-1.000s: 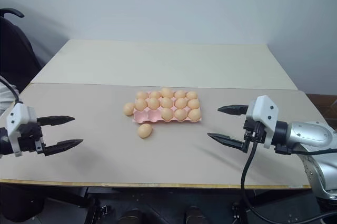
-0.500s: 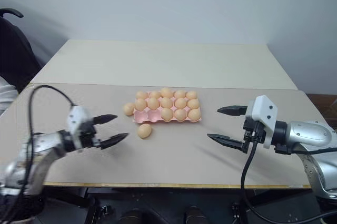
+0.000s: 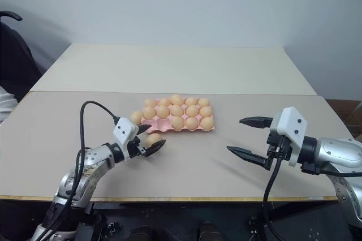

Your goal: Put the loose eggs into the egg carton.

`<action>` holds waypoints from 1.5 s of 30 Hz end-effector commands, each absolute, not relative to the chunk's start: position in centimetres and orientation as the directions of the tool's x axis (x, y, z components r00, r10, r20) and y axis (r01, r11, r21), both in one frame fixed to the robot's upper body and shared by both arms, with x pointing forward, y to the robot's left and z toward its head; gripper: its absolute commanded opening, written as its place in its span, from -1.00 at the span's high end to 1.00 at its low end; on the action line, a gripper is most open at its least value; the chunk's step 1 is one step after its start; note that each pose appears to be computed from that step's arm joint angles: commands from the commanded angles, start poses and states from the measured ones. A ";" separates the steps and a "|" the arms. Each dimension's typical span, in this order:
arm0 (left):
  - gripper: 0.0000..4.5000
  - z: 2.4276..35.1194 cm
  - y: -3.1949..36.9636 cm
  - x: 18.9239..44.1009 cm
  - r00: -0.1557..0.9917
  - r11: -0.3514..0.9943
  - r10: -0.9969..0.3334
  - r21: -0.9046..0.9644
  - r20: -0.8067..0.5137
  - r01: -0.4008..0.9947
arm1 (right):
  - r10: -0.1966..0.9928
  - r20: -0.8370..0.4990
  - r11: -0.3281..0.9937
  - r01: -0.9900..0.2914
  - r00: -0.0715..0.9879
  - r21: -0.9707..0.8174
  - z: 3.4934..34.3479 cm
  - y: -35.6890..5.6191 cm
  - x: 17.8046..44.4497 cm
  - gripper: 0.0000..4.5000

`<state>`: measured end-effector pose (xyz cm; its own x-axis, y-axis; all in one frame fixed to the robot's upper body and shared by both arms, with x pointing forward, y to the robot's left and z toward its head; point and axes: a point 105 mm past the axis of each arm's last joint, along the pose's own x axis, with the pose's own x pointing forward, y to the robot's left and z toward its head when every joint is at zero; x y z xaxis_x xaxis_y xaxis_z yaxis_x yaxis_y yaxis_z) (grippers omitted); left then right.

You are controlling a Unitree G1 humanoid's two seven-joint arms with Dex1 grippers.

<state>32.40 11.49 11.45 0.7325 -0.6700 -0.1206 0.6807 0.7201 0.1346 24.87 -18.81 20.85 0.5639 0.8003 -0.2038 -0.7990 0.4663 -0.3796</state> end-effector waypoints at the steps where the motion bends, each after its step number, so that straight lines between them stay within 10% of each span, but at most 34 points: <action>1: -0.98 13.1 11.4 31.6 0.753 0.738 -0.656 0.170 -0.046 0.653 | 0.794 -0.179 0.475 -0.776 0.581 -0.416 21.9 -18.9 24.4 -1.00; 25: -0.98 9.2 9.8 30.8 0.835 0.853 -0.495 0.046 -0.240 0.520 | 0.788 -0.172 0.481 -0.765 0.592 -0.428 22.0 -19.0 24.6 -1.00; 36: 0.33 9.3 10.1 31.1 0.840 0.859 -0.488 0.039 -0.238 0.510 | 0.782 -0.168 0.489 -0.757 0.601 -0.432 22.0 -19.2 24.5 -1.00; 45: 0.35 13.1 10.8 28.9 0.763 0.758 -0.642 0.088 -0.078 0.647 | 0.780 -0.170 0.491 -0.758 0.602 -0.429 21.9 -19.2 24.5 -1.00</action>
<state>29.50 11.25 10.27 0.7873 -0.5859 -0.1920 0.6058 0.7930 0.0645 24.75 -19.12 20.72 0.5877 0.7837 -0.2008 -0.7843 0.4909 -0.3793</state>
